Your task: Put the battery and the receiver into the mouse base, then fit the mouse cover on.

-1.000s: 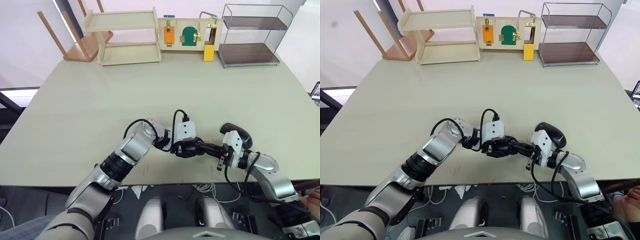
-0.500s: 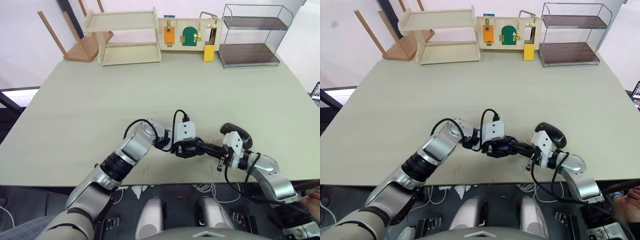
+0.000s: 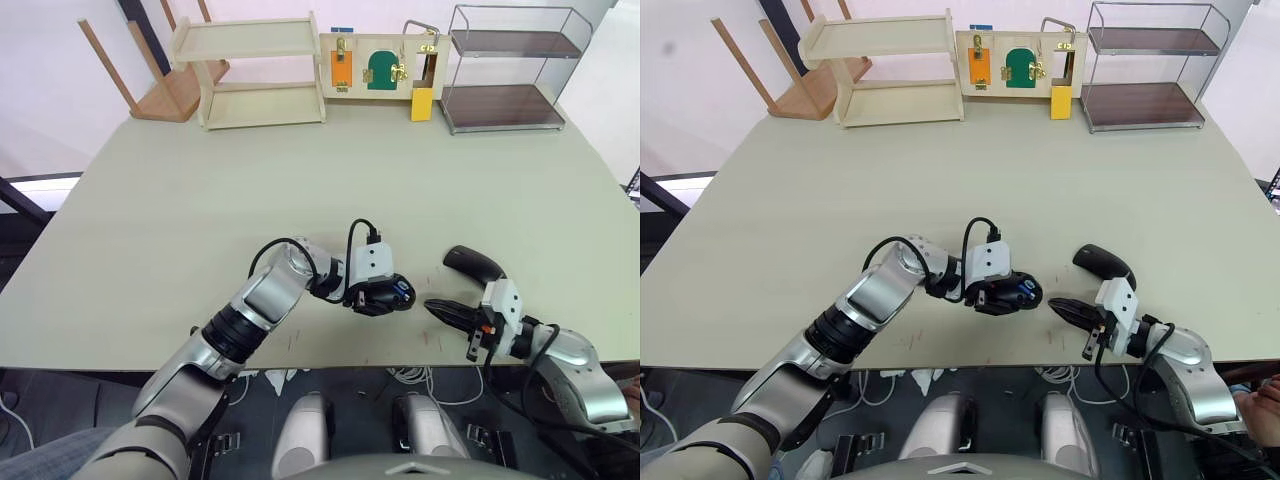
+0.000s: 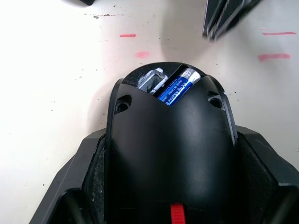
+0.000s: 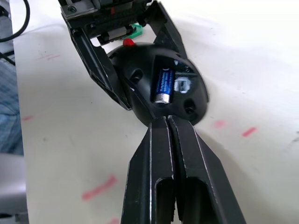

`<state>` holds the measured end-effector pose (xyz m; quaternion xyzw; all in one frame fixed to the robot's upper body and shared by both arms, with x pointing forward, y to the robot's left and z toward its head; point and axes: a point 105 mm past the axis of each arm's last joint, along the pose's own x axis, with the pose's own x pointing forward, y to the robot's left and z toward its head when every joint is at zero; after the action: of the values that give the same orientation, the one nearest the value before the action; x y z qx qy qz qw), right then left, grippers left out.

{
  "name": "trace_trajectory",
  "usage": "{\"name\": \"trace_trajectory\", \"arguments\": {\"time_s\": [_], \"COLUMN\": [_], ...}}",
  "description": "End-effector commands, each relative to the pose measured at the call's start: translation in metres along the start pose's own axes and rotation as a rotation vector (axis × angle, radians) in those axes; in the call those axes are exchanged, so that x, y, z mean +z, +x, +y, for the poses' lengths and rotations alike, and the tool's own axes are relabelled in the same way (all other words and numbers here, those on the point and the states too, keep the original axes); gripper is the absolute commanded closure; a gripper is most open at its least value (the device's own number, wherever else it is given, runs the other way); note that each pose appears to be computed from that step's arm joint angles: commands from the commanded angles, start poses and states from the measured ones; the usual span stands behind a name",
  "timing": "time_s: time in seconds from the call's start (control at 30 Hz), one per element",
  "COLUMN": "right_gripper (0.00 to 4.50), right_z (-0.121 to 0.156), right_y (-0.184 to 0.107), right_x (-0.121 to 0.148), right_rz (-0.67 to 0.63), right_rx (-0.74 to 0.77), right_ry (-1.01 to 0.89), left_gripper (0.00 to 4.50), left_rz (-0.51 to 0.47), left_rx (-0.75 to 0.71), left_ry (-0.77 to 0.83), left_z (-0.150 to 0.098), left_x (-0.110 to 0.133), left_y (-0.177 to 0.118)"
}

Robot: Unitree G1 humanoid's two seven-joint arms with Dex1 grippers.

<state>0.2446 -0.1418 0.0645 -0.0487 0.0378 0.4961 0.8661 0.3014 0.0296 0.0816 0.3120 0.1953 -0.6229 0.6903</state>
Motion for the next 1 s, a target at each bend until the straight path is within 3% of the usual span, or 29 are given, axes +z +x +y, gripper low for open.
{"name": "trace_trajectory", "arguments": {"time_s": [0.03, 0.9, 1.0], "right_gripper": [4.44, 4.44, 3.26], "right_z": [0.003, 0.011, 0.017], "right_y": [-0.015, -0.055, -0.057], "right_x": [0.007, 0.006, 0.005], "right_rz": [-0.036, -0.117, -0.11], "right_rx": [-0.01, -0.052, -0.019], "right_ry": [-0.064, -0.054, -0.048], "left_gripper": [1.58, 1.58, 1.58], "left_rz": [0.048, 0.06, 0.059], "left_rx": [0.016, 0.048, 0.047], "left_ry": [-0.017, 0.028, 0.031], "left_z": [0.001, 0.024, 0.024], "left_x": [-0.011, -0.01, -0.01], "left_y": [0.002, -0.003, -0.002]}}
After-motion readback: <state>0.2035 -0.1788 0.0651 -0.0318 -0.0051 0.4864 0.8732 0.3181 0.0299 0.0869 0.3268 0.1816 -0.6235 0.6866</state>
